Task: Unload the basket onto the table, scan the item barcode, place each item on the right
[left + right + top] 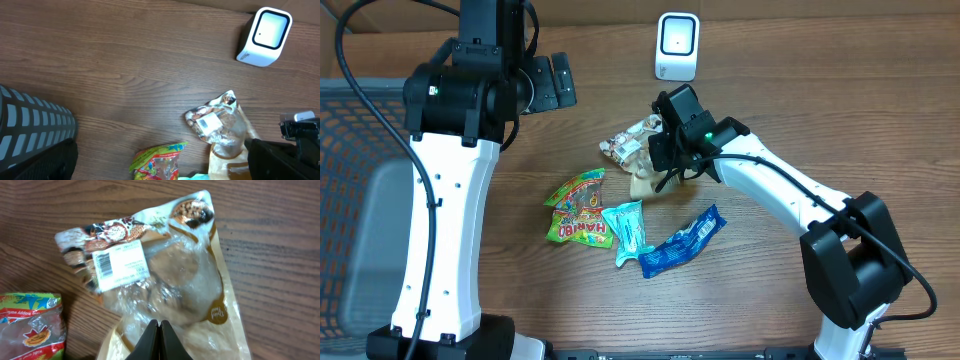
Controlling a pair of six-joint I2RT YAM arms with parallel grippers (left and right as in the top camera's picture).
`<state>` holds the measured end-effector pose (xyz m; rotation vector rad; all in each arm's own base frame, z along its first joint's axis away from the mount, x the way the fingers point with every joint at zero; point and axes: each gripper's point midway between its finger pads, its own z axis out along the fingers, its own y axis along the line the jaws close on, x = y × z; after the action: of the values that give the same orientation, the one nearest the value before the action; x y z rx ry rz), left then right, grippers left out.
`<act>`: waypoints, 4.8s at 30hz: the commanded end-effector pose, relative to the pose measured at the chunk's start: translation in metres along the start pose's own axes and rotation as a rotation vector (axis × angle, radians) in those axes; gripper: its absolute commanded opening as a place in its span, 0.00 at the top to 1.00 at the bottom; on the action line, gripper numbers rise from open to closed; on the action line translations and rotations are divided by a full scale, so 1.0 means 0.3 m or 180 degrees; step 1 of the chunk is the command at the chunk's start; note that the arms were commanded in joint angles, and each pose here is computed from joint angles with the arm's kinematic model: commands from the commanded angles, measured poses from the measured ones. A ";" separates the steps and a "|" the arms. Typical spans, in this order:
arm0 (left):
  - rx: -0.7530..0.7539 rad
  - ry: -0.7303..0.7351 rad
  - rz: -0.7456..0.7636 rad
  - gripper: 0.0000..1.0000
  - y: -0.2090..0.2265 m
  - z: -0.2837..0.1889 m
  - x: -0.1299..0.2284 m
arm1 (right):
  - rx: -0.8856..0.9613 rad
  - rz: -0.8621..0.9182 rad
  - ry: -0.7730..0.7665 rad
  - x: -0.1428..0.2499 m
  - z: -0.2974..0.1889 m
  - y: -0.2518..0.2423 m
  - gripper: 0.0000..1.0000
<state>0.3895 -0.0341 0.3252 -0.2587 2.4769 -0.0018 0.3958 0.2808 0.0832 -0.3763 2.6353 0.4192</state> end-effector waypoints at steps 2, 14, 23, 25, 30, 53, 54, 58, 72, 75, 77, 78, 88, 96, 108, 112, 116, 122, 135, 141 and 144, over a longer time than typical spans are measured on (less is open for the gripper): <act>-0.0037 -0.0011 0.0006 0.00 0.008 0.005 -0.007 | 0.0036 -0.0173 -0.0271 -0.082 -0.053 0.003 0.96; -0.0037 -0.0011 0.0006 0.00 0.008 0.005 -0.007 | -0.0173 -0.0756 -0.0114 -0.033 0.066 0.046 0.00; -0.0038 -0.0012 0.0006 0.00 0.009 0.005 -0.007 | -0.0147 -0.0458 0.0524 0.152 0.228 0.008 0.00; -0.0037 -0.0011 0.0006 0.00 0.008 0.005 -0.007 | -0.0115 -0.0381 0.0561 0.164 0.239 0.000 0.00; -0.0037 -0.0011 0.0006 0.00 0.008 0.005 -0.007 | -0.0095 -0.0256 0.0546 0.154 0.242 -0.021 0.67; -0.0037 -0.0011 0.0006 0.00 0.008 0.005 -0.007 | -0.0190 -0.0358 -0.0461 -0.173 -0.226 0.042 0.96; -0.0037 -0.0011 0.0006 0.00 0.008 0.005 -0.007 | -0.0199 -0.0396 -0.0513 -0.182 -0.253 0.047 0.96; -0.0037 -0.0011 0.0006 0.00 0.008 0.005 -0.007 | -0.0193 -0.0515 -0.0636 -0.198 -0.333 0.055 0.96; -0.0038 -0.0012 0.0006 0.00 0.009 0.005 -0.007 | 0.0120 -0.0689 -0.0998 -0.177 -0.675 0.016 0.96; -0.0037 -0.0011 0.0006 0.00 0.008 0.005 -0.007 | 0.0204 -0.0745 -0.1082 -0.168 -0.739 0.003 0.96; -0.0037 -0.0011 0.0006 0.00 0.008 0.005 -0.007 | 0.0201 -0.0774 -0.1148 -0.167 -0.776 0.005 0.96; -0.0038 -0.0012 0.0006 0.00 0.009 0.005 -0.007 | 0.0194 -0.0782 -0.1196 -0.167 -0.798 0.008 0.96; -0.0038 -0.0012 0.0006 0.00 0.009 0.005 -0.007 | 0.0145 -0.0857 -0.1552 -0.162 -0.963 0.022 0.96; -0.0037 -0.0011 0.0006 0.01 0.008 0.005 -0.007 | 0.0152 -0.0870 -0.1532 -0.158 -0.961 0.021 0.96; 0.0033 0.0013 0.0022 0.01 -0.003 0.002 -0.002 | 0.0179 -0.0925 -0.1426 -0.134 -0.949 0.013 0.96; 0.0028 0.0026 0.0237 0.00 0.004 -0.023 0.007 | 0.0186 -0.0925 -0.1376 -0.131 -0.932 0.011 0.96; 0.0009 0.0045 0.0416 0.00 0.023 -0.073 0.032 | 0.0186 -0.0927 -0.1306 -0.134 -0.900 0.011 0.96; -0.0348 -0.0029 0.0434 0.00 0.113 -0.160 0.056 | 0.0184 -0.0929 -0.1179 -0.137 -0.838 0.010 0.96; -0.0459 -0.0041 0.0438 0.00 0.133 -0.164 0.054 | 0.0317 -0.0934 -0.0406 -0.097 -0.495 -0.038 0.96; -0.0460 -0.0036 0.0439 0.00 0.132 -0.162 0.054 | 0.0801 -0.1035 0.0063 -0.043 -0.309 -0.150 0.96; -0.0460 -0.0035 0.0439 0.00 0.133 -0.162 0.055 | 0.1021 -0.1098 0.0284 -0.010 -0.224 -0.203 0.96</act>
<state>0.3382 -0.0051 0.3465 -0.1618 2.4979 0.2091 0.3779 0.2123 0.1401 -0.7209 2.5957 0.0141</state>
